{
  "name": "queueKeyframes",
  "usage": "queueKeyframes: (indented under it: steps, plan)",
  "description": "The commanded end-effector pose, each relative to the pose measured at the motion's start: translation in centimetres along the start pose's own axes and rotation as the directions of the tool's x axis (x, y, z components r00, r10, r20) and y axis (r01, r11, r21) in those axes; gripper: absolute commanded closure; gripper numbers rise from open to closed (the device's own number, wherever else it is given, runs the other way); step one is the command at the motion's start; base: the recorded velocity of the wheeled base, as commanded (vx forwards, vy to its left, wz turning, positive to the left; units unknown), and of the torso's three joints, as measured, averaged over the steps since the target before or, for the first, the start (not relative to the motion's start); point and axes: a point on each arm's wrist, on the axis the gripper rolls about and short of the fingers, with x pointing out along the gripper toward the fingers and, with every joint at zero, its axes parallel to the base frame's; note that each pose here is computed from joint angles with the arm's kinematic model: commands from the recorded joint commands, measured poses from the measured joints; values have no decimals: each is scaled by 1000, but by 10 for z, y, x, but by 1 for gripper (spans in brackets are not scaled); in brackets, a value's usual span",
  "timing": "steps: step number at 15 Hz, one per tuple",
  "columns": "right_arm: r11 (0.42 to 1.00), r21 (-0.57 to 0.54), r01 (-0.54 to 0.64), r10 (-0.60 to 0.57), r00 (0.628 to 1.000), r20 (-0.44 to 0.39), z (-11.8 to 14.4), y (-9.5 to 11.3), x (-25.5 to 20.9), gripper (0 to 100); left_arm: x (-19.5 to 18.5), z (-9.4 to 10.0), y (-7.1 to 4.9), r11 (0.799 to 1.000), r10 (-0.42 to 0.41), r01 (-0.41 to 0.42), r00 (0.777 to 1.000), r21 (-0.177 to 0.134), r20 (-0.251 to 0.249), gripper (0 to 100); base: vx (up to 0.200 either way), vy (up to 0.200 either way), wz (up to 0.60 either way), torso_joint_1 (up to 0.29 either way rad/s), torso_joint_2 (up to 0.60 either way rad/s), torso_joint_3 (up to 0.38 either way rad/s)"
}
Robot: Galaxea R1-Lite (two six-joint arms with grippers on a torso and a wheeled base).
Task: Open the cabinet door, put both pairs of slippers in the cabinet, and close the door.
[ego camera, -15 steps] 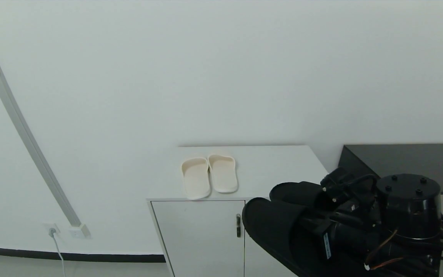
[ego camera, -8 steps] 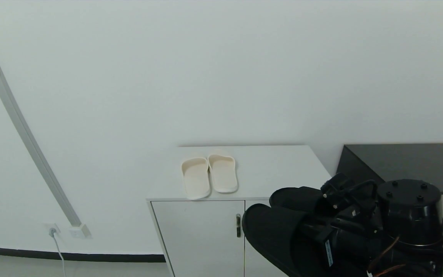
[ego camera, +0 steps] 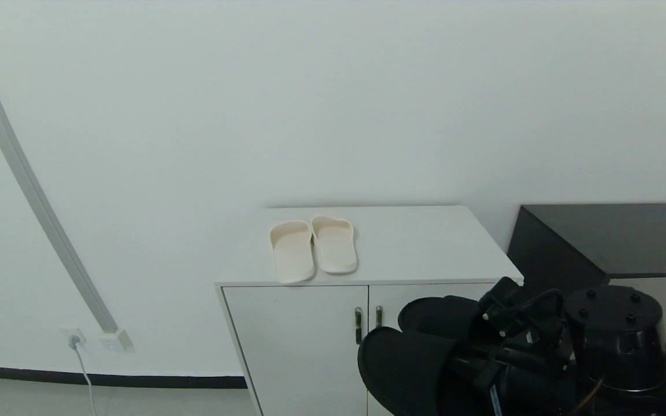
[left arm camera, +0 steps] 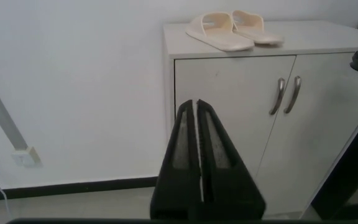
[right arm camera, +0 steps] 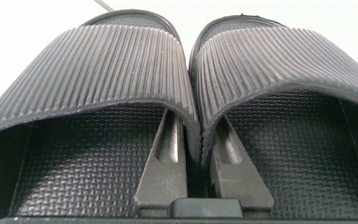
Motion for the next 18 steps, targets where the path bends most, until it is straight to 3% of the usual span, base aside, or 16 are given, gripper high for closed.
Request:
queueKeyframes:
  steps: [1,18]
  plan:
    - [1000,-1,2,-2,1000,-3,-1,0,0,100,0,0,0,1000,0,0,1000,0,1,0,0,0,0,-217,496,286]
    - [1000,3,12,-12,1000,10,-2,-1,-2,100,0,0,0,1000,0,0,1000,-2,0,0,0,0,0,-200,519,322]
